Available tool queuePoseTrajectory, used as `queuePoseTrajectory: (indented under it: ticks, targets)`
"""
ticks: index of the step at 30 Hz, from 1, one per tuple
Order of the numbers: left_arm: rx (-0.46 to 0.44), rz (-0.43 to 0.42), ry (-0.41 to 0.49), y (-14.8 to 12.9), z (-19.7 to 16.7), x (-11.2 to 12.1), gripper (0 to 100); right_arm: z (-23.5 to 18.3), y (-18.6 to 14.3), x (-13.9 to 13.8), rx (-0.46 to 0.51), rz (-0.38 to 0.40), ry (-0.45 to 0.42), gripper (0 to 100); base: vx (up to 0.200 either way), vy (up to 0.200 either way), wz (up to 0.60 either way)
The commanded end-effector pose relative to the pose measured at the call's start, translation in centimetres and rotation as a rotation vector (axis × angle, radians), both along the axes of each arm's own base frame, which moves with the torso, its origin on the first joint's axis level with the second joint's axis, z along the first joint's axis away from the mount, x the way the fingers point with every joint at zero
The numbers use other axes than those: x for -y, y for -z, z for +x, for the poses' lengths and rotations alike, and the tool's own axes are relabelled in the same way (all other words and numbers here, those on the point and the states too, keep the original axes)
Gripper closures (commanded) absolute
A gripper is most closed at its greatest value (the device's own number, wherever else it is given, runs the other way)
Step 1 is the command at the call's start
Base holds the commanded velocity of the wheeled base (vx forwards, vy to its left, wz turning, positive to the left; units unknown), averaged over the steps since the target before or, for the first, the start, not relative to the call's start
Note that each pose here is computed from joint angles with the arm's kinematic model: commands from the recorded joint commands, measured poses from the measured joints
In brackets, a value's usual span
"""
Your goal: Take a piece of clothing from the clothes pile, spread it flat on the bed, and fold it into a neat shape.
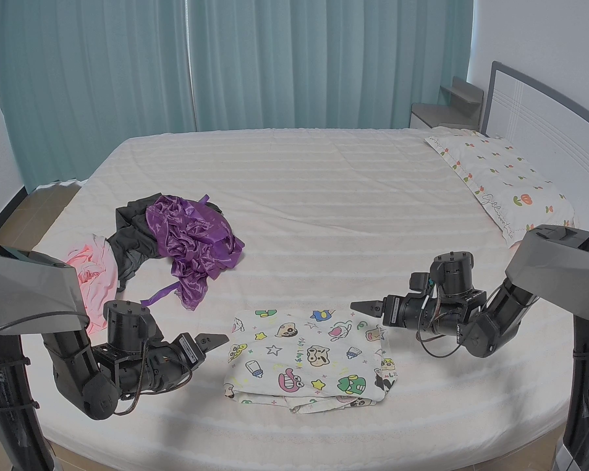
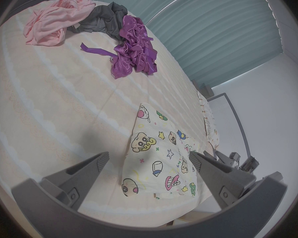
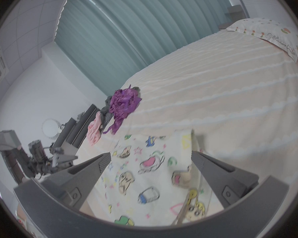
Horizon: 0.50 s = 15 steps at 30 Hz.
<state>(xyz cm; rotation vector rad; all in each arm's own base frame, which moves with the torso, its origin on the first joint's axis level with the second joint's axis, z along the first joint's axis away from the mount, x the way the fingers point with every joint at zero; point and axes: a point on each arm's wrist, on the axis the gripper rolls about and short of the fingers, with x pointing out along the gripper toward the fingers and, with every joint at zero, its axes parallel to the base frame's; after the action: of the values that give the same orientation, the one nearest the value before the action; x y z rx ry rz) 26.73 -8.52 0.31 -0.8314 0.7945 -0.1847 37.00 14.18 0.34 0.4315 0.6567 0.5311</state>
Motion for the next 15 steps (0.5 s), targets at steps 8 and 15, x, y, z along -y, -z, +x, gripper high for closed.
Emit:
queuePoseTrajectory:
  ticks: [8,15]
  targets:
    - [-0.02,0.007,-0.003,0.6,-0.2,-0.1,0,2.6,3.4,0.1,-0.027,-0.003,0.023,0,0.0,0.0,0.0]
    - [-0.022,0.007,-0.003,0.6,-0.2,-0.1,0,2.7,4.0,-0.6,-0.036,-0.003,-0.001,100,0.0,0.0,0.0]
